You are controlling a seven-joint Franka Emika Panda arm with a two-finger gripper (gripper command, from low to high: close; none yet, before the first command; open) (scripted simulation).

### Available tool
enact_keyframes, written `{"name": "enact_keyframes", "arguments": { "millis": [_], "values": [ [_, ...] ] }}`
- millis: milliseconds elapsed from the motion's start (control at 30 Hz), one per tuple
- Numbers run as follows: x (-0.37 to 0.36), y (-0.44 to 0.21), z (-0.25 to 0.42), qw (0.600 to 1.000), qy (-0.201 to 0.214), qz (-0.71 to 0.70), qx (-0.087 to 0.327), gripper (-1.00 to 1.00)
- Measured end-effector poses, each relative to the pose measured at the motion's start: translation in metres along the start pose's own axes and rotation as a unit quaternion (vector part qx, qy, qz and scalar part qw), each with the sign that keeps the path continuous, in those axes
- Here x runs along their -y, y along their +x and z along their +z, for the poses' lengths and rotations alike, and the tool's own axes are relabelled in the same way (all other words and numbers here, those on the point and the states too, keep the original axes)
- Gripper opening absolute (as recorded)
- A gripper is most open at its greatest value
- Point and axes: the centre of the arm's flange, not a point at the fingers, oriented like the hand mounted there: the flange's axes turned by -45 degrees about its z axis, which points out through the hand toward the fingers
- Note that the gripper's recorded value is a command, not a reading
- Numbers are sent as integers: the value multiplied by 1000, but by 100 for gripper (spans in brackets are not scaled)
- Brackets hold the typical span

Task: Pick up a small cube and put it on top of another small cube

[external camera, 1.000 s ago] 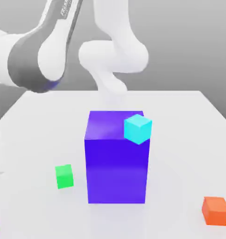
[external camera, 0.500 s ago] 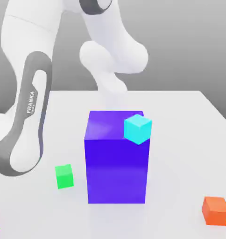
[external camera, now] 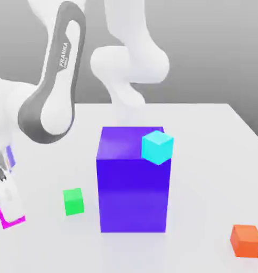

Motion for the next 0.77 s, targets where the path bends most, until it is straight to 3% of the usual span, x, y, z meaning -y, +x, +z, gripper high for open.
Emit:
{"name": "enact_keyframes", "arguments": {
  "millis": [367,633,667,767],
  "values": [
    [-32,-123,-13,999,-32,1,-16,-100],
    [-43,-134,42,999,-43,1,-21,-100],
    [-44,-134,50,999,-43,3,-21,100],
    [-40,-136,50,999,-43,-4,-21,100]
  ]
}}
